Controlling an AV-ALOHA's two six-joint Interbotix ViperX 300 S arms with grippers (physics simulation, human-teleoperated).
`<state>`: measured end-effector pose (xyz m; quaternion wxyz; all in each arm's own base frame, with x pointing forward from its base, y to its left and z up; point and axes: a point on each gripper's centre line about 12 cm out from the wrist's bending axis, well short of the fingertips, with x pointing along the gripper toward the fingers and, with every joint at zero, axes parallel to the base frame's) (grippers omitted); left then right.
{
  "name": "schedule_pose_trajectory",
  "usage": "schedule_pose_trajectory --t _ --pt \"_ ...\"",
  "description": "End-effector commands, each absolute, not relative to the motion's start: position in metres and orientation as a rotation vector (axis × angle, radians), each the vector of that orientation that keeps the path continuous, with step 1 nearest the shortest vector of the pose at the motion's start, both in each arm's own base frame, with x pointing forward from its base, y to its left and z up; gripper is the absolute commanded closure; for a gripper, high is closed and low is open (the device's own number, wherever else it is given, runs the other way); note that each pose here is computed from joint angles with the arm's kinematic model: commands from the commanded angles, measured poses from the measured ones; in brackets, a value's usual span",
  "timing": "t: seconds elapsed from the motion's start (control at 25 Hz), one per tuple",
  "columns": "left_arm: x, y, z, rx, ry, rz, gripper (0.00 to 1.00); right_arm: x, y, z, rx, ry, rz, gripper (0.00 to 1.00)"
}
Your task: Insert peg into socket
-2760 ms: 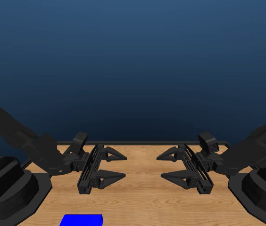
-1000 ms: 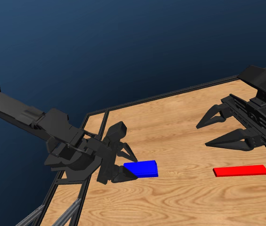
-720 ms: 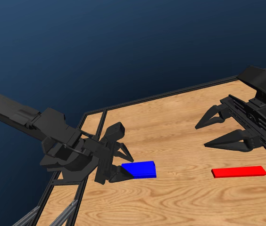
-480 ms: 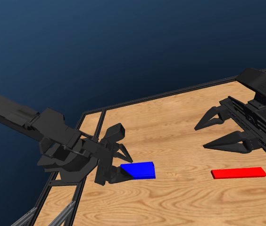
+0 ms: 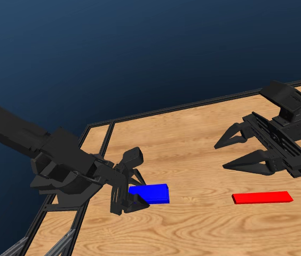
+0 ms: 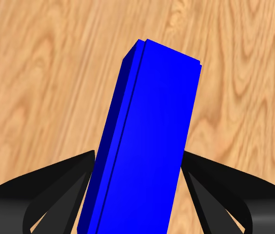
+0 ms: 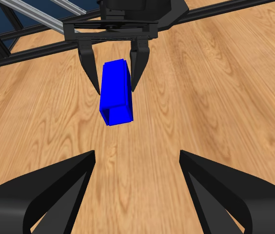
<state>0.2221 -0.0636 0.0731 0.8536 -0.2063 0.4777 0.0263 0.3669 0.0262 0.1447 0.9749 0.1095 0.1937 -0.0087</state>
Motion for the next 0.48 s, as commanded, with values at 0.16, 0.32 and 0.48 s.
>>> schedule_pose_trajectory --t 0.16,0.32,0.48 --pt "0.228 -0.075 0.067 -0.448 0.948 0.019 1.0 0.364 0.033 0.152 0.235 0.389 -0.001 0.0" --pt "0.227 -0.073 0.066 -0.442 0.936 0.019 1.0 0.349 0.044 0.144 0.241 0.511 0.016 0.0" --pt "0.236 -0.074 0.07 -0.44 0.898 0.009 1.0 0.33 0.057 0.13 0.266 0.688 0.029 0.0"
